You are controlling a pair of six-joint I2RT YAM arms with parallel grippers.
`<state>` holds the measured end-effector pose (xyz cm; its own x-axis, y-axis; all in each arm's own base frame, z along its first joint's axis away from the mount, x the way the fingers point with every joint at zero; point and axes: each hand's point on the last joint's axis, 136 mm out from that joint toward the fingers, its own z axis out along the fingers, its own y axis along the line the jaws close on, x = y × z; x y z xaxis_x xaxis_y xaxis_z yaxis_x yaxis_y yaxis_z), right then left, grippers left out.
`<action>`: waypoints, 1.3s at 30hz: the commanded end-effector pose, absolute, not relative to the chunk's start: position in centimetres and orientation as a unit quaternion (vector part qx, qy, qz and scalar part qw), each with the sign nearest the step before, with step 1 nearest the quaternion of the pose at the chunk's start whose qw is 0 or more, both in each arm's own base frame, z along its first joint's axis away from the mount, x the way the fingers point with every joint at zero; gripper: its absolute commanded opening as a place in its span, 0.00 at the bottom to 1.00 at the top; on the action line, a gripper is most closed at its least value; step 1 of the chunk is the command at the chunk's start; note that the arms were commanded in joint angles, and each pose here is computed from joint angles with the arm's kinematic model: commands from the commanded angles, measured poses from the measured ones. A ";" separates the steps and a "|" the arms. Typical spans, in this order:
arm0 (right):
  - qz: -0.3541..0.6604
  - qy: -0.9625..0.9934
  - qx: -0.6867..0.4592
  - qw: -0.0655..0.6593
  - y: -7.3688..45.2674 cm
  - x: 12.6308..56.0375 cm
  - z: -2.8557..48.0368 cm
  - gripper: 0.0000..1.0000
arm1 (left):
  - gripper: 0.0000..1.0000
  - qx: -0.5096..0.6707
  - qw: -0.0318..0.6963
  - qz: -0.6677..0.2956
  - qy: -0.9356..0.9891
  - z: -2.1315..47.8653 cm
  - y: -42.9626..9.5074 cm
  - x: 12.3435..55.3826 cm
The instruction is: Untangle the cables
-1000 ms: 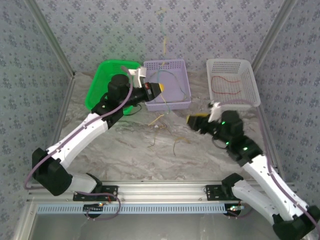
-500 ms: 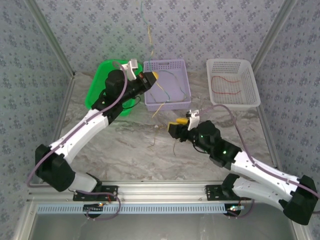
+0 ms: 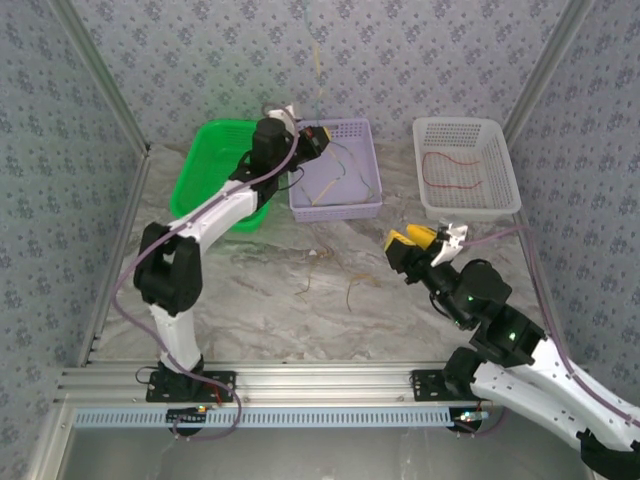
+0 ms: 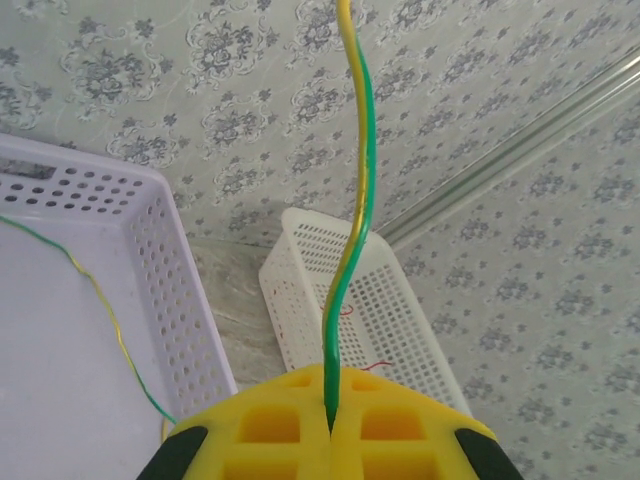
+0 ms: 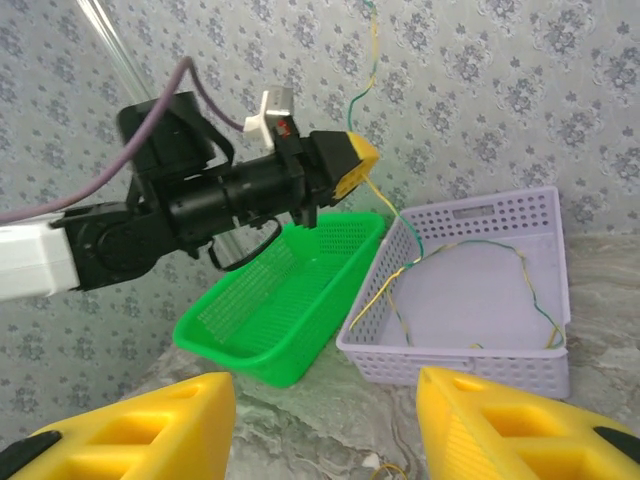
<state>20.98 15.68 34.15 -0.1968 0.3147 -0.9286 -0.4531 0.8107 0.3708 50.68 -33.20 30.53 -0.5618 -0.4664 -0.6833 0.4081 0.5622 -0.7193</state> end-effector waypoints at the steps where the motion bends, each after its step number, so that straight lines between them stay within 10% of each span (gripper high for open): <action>1: 0.275 0.724 -0.054 0.630 14.7 20.8 33.5 0.53 | 0.00 0.005 0.490 -0.461 0.740 29.8 -34.0 52.6; 13: 0.270 0.731 -0.057 0.624 14.6 20.9 32.5 0.52 | 0.00 -0.159 0.372 -0.619 0.672 30.8 -37.5 50.2; 39: 0.273 0.731 -0.045 0.623 13.7 20.5 32.6 0.49 | 0.00 -0.436 0.063 -0.524 0.729 22.1 -38.2 44.5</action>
<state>20.57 14.43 32.21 -0.2274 0.2637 -0.9374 -0.4241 0.8397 0.3391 43.72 -38.60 24.37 -0.6702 -0.6924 0.2672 -0.4434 0.0847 -0.8923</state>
